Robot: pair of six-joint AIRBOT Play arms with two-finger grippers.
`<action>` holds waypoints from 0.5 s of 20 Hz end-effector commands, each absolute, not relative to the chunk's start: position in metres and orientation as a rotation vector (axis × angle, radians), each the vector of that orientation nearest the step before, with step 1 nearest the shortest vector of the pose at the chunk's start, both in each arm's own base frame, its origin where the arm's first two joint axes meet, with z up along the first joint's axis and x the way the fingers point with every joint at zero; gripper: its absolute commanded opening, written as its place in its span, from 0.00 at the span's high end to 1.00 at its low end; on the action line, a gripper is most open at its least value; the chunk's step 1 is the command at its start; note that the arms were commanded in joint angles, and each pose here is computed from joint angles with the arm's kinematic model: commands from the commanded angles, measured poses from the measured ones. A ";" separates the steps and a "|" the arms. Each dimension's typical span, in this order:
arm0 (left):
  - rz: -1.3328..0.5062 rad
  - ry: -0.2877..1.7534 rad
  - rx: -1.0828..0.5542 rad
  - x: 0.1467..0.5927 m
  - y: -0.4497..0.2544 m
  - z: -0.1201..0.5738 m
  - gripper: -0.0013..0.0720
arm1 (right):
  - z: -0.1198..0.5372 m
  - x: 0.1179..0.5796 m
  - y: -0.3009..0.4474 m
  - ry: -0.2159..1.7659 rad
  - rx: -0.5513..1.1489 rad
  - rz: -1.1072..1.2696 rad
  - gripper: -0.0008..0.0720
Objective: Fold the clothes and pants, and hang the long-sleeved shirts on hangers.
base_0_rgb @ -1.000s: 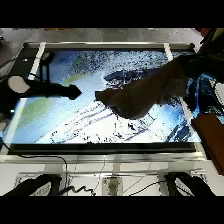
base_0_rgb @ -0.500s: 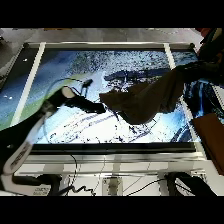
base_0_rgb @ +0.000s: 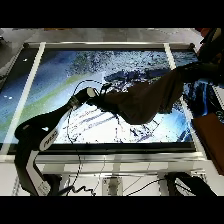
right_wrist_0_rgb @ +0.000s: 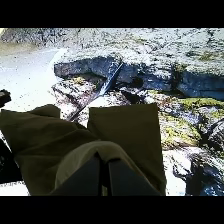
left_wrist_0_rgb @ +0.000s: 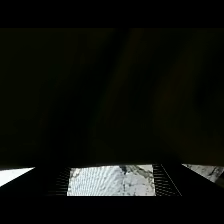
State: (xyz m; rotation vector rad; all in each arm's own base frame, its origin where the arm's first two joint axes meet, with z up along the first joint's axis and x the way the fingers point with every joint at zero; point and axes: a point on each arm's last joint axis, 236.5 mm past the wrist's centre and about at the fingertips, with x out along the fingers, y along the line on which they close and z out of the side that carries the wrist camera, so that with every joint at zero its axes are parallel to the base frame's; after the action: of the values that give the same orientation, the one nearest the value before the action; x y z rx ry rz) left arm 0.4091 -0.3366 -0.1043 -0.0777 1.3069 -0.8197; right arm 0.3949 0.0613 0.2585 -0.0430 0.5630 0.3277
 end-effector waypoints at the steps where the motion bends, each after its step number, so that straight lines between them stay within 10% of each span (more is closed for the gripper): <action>1: -0.845 1.255 0.042 0.418 -0.344 -0.115 0.34 | 0.259 0.395 0.062 0.564 -0.041 0.328 0.97; 9: -0.870 1.193 0.104 0.412 -0.371 -0.119 0.44 | 0.259 0.395 0.062 0.564 -0.042 0.327 0.97; 10: -0.862 1.162 0.102 0.417 -0.375 -0.117 0.60 | 0.259 0.395 0.062 0.564 -0.042 0.327 0.97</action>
State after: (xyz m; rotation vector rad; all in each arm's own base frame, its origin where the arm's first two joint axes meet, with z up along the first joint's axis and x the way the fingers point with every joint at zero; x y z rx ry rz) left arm 0.4098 -0.3628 -0.1202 0.1058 1.2206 -0.8679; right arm 0.3949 0.0610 0.2584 -0.0417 0.5637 0.3260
